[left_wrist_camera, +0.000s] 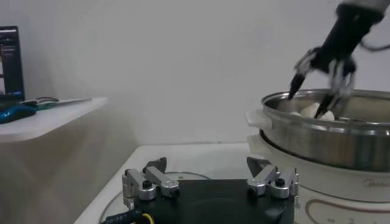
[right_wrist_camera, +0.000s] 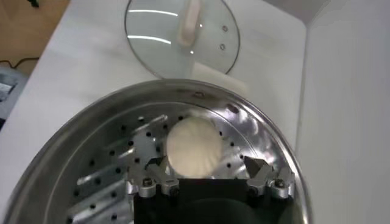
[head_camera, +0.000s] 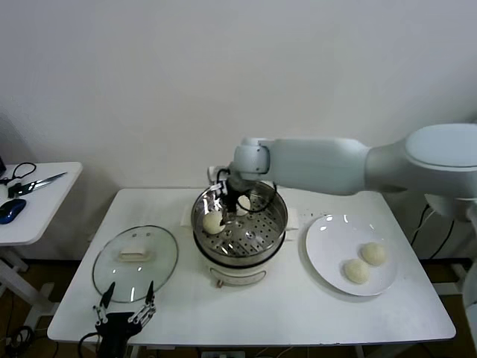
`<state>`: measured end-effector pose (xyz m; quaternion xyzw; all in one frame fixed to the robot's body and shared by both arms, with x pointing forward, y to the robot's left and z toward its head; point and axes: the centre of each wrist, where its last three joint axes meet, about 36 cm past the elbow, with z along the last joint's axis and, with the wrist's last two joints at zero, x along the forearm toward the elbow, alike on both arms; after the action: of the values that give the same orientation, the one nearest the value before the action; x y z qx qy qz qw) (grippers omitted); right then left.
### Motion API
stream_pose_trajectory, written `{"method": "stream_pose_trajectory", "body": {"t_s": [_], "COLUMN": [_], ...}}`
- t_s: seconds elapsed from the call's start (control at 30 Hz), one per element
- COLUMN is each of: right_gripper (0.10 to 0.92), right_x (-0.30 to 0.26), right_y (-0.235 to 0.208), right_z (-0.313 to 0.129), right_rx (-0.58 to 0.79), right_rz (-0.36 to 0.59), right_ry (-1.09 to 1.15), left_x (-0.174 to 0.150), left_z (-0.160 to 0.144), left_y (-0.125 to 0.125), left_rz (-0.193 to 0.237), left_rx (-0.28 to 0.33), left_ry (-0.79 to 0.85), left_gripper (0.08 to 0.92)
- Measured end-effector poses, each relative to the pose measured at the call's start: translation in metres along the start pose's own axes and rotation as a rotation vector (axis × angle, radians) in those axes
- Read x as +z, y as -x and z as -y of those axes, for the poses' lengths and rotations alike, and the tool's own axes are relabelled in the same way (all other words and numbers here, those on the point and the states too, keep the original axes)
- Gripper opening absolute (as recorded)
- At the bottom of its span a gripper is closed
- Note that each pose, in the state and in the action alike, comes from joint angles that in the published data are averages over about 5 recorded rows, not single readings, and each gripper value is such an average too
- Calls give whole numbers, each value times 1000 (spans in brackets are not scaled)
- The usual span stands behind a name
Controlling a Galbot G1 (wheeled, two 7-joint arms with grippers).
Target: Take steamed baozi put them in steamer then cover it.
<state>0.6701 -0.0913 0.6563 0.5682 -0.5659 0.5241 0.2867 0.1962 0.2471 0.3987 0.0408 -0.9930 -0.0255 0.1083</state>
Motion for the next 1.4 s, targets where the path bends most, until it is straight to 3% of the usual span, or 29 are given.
{"method": "stream_pose_trajectory", "body": {"t_s": [0.2,0.4,0.8,1.4], "right_gripper": [823,823,823,822], "right_x": [88,175,271,317], "right_y": [-73,-91,-30,42], "right_z": [-9,-59,-158,-215], "right_rx": [-30,-71,-103,-109], "right_rz": [-47,-121,-212,-291], "right_ry": [48,125,229,295], "left_x": [-2,-3,-1,1], "left_z": [1,3,5,11], "left_y": [4,6,3,-1], "left_rz": [2,0,-9,-13], "left_rx": [5,13,7,11], "left_ry": [-3,-11,-20,-25], "left_gripper": [823,823,823,823]}}
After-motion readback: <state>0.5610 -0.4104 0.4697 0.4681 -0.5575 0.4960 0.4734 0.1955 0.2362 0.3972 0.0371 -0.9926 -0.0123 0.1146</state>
